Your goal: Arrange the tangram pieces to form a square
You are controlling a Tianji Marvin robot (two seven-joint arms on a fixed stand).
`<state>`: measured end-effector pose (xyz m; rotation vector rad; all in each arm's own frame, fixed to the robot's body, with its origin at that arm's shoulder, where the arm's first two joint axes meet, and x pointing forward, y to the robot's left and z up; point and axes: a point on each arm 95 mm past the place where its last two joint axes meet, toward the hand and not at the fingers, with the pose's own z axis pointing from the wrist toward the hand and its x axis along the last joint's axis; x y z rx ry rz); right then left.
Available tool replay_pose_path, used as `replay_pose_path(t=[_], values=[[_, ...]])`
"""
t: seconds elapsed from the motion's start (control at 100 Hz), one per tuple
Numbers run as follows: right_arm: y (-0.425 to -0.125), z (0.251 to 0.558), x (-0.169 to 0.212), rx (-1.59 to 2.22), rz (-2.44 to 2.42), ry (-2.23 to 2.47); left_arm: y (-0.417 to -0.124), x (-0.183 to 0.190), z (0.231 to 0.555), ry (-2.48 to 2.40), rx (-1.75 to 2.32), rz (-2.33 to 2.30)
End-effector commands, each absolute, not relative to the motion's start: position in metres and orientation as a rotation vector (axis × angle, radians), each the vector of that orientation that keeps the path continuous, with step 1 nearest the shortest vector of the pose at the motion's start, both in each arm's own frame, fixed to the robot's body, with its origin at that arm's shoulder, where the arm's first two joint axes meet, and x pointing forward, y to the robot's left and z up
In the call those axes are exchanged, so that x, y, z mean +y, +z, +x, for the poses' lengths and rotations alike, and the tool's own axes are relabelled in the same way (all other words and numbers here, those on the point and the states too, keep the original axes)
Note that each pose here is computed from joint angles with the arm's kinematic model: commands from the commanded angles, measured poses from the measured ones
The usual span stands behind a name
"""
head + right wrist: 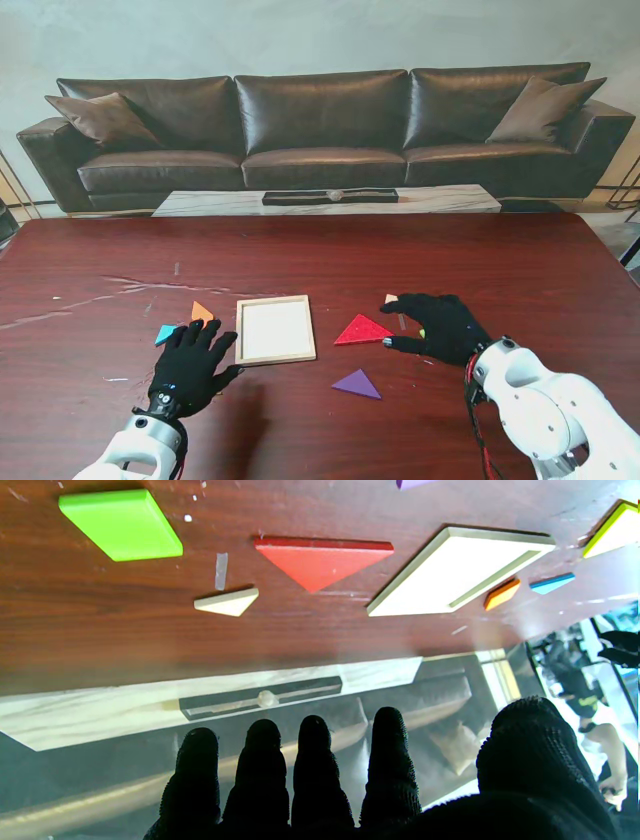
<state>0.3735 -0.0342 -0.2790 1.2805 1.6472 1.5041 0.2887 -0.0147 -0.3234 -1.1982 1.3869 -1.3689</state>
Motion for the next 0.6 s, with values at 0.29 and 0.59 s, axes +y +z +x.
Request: replay_pose_path(t=[0.29,0.59], values=[[-0.272,0.401,-0.006,1.759,1.272,1.436,-0.322,-0.015,0.287,-1.38,1.376,-1.23],[-0.285,0.414,0.014,1.816,1.292,1.321,-0.322,-0.015,0.287,-1.383,1.38,-1.238]])
